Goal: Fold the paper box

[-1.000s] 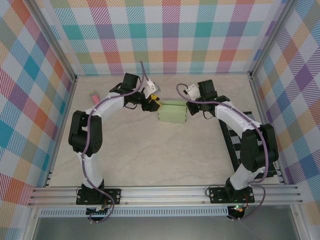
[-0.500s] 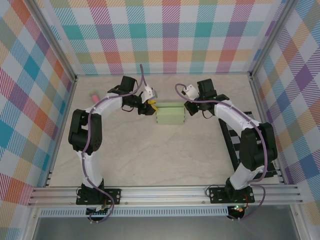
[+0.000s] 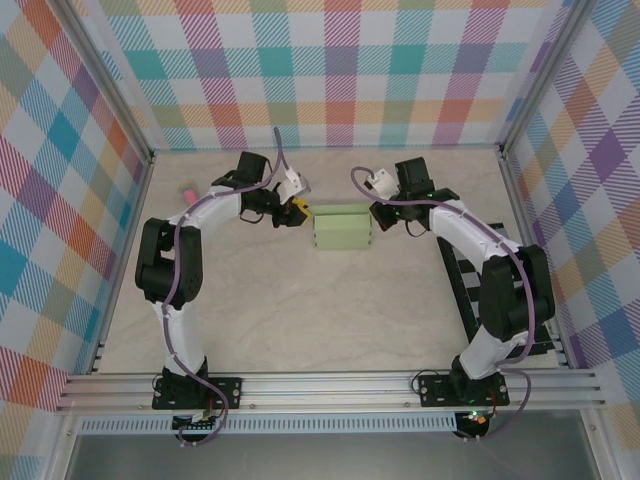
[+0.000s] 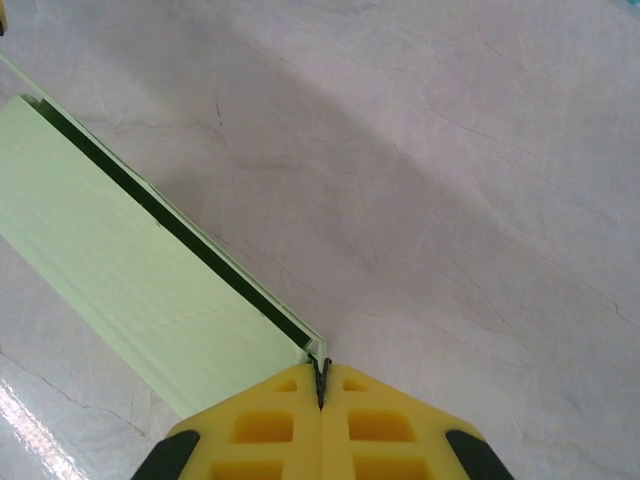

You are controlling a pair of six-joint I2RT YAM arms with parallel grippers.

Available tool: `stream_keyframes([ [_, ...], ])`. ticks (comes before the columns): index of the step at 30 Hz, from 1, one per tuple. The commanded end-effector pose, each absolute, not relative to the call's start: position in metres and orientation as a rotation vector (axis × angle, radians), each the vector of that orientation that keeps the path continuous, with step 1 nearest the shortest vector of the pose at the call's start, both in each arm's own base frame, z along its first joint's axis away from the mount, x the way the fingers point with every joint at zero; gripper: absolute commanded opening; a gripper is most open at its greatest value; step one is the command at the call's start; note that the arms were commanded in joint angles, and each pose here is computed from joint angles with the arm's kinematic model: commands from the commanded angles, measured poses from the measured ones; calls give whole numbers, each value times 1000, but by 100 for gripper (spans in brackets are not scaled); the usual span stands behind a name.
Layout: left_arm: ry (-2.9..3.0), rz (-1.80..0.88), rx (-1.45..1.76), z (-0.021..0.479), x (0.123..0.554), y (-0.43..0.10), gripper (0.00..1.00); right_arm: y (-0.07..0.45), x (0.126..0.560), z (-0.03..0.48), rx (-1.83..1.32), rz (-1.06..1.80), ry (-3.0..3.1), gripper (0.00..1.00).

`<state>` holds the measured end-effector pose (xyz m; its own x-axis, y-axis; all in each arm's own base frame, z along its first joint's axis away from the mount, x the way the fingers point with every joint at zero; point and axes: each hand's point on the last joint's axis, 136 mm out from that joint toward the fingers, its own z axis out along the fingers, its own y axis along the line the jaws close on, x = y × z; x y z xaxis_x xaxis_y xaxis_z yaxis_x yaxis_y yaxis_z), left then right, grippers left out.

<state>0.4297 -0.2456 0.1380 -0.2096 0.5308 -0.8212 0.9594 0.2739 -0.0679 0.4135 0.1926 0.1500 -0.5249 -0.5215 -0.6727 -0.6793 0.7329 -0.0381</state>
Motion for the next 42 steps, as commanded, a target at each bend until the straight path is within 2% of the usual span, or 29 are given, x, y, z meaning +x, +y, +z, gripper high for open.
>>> stream_keyframes([
  [1, 1828, -791, 1313, 151, 433, -244, 30, 191, 419, 155, -890, 295, 2251, 0],
  [2, 1824, -798, 1312, 152, 432, -245, 27, 191, 419, 156, -885, 297, 2252, 0],
  [6, 1827, -819, 1324, 156, 427, -253, 7, 190, 421, 158, -824, 305, 2272, 0],
  [9, 1838, -829, 1315, 156, 424, -258, 0, 187, 422, 158, -748, 305, 2309, 0],
  [19, 1987, -725, 983, 174, 442, -283, 1, 179, 413, 155, -285, 275, 2447, 0],
  [33, 2132, -767, 547, 185, 440, -316, 0, 192, 405, 150, -104, 154, 2413, 0],
  [42, 2116, -772, 400, 185, 430, -311, 0, 194, 404, 153, 34, 124, 2405, 0],
])
